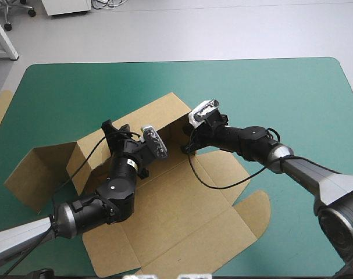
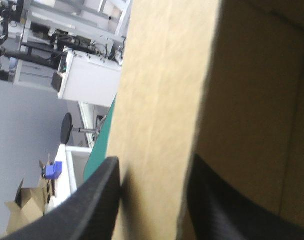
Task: Fold the box
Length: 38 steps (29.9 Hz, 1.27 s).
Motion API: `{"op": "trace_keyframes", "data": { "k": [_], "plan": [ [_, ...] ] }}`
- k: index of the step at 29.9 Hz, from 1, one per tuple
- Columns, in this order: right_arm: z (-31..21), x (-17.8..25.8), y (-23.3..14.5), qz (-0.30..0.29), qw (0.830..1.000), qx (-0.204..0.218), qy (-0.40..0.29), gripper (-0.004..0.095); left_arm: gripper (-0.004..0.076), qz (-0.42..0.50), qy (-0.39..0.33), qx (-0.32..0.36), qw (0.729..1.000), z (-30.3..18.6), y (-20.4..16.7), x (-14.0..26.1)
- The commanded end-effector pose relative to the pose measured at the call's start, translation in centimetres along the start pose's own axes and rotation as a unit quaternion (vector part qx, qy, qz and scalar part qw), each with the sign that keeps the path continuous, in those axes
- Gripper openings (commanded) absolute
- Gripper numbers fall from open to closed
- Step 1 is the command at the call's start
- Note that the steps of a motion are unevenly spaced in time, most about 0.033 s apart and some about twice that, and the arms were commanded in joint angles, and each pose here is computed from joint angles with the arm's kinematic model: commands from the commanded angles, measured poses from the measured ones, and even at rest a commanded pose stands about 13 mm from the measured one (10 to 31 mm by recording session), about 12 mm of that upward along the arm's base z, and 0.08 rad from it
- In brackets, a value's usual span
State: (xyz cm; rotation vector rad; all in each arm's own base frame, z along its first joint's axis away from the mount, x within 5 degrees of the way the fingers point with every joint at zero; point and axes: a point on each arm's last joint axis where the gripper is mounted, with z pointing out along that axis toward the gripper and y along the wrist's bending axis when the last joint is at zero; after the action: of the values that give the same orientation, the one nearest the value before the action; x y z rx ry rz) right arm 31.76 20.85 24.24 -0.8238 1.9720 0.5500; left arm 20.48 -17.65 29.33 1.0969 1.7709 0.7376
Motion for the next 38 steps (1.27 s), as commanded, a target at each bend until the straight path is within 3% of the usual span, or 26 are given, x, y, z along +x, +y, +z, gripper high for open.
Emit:
{"op": "trace_keyframes", "data": {
  "k": [1, 9, 16, 19, 23, 24, 28, 34, 38],
  "plan": [
    [-1.1, -1.9, 1.5, -0.002, 0.998, -0.046, -0.034, 0.0001, 0.0428, -0.020, -0.027, -0.022, 0.999, -1.4, 1.5, -0.9],
    [-1.1, -1.9, 1.3, -0.001, 0.999, -0.040, -0.034, 0.0001, 0.0430, -0.016, -0.061, -0.018, 0.998, -4.1, 0.9, -1.9],
    [-1.1, -1.9, 1.3, 0.003, 0.999, -0.036, -0.033, 0.0001, 0.0427, -0.019, -0.115, -0.079, 0.990, -8.2, 1.8, -3.7],
    [-1.1, -1.9, 1.1, 0.009, 0.999, -0.033, -0.032, 0.0001, 0.0338, -0.054, -0.104, -0.105, 0.988, -9.4, 3.5, -4.3],
    [-1.1, -1.7, 1.1, 0.007, 0.999, -0.034, -0.025, 0.0001, 0.0033, -0.115, -0.117, -0.115, 0.980, -10.9, 6.6, -5.0],
    [-1.1, -1.7, 1.1, 0.008, 0.999, -0.031, -0.023, 0.0001, -0.0006, -0.131, -0.126, -0.105, 0.978, -11.3, 7.2, -5.0],
    [-1.1, -1.4, 0.6, 0.015, 1.000, -0.005, -0.008, 0.0001, -0.0002, -0.174, -0.148, -0.090, 0.969, -12.3, 9.4, -4.1],
    [-1.8, -1.1, -1.4, 0.046, 0.999, 0.027, 0.006, 0.0001, -0.0002, -0.255, -0.078, -0.118, 0.957, -10.8, 13.6, 0.3],
    [-3.3, -1.7, -3.4, 0.058, 0.997, 0.057, 0.002, 0.0001, -0.0002, -0.291, -0.073, -0.110, 0.948, -10.1, 15.6, 2.6]
  ]
}}
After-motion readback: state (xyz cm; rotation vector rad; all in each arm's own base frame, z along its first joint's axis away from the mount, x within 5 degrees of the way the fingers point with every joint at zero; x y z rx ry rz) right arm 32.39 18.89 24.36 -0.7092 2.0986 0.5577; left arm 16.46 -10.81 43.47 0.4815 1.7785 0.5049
